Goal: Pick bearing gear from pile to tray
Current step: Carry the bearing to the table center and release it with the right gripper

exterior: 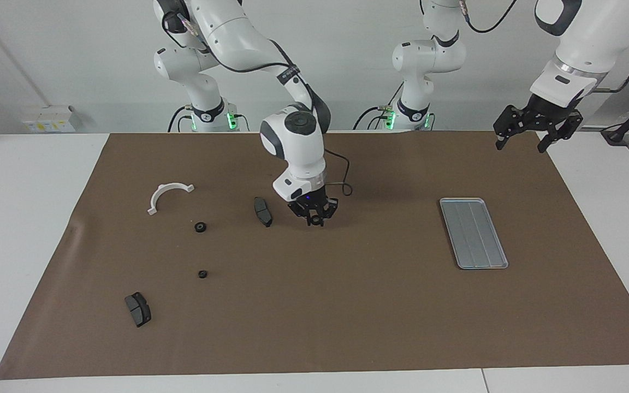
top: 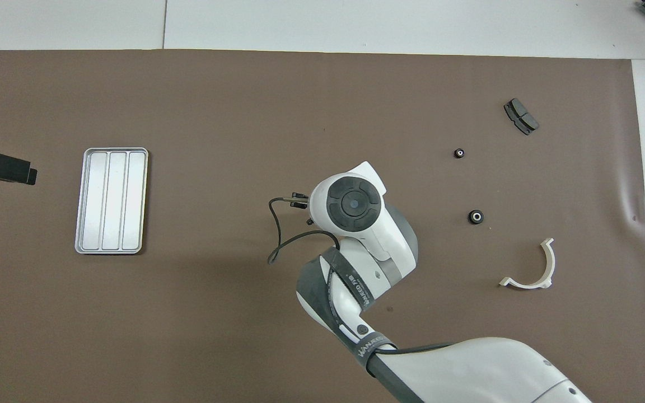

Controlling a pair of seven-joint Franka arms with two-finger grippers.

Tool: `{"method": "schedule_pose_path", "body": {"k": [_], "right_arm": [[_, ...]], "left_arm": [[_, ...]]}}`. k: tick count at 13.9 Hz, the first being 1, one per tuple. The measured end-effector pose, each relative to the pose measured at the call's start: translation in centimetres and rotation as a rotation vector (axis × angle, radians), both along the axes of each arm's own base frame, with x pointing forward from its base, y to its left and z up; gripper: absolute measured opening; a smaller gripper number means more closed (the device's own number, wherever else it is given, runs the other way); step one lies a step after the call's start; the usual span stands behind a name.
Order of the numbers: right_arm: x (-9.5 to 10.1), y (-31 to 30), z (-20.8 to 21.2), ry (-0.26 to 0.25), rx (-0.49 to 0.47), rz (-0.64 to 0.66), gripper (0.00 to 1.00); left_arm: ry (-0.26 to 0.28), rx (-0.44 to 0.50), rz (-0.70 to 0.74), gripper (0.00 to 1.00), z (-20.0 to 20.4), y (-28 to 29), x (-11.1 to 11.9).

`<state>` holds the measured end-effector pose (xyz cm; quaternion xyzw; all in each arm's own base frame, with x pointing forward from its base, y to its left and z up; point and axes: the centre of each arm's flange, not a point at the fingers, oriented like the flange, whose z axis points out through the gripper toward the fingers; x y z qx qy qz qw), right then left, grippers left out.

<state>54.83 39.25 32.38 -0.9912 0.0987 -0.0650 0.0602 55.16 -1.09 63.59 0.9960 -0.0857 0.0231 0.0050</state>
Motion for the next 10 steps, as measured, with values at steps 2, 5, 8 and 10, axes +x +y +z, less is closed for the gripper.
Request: {"method": "schedule_pose_path", "body": {"k": [2, 5, 8, 10], "right_arm": [[0.1, 1.9, -1.0, 0.001, 0.002, 0.005, 0.35], [-1.2, 3.8, -2.3, 0.01, -0.022, 0.017, 0.35], [-1.5, 3.7, -2.7, 0.031, -0.07, 0.027, 0.51], [-1.1, 3.3, -2.2, 0.03, -0.086, 0.023, 0.74]], "left_arm": [[0.0, 0.0, 0.0, 1.0, 0.0, 0.0, 0.0], [0.0, 0.0, 0.0, 1.0, 0.0, 0.0, 0.0], [0.0, 0.0, 0.0, 1.0, 0.0, 0.0, 0.0], [0.017, 0.0, -0.007, 1.0, -0.1, -0.4, -0.2]]}}
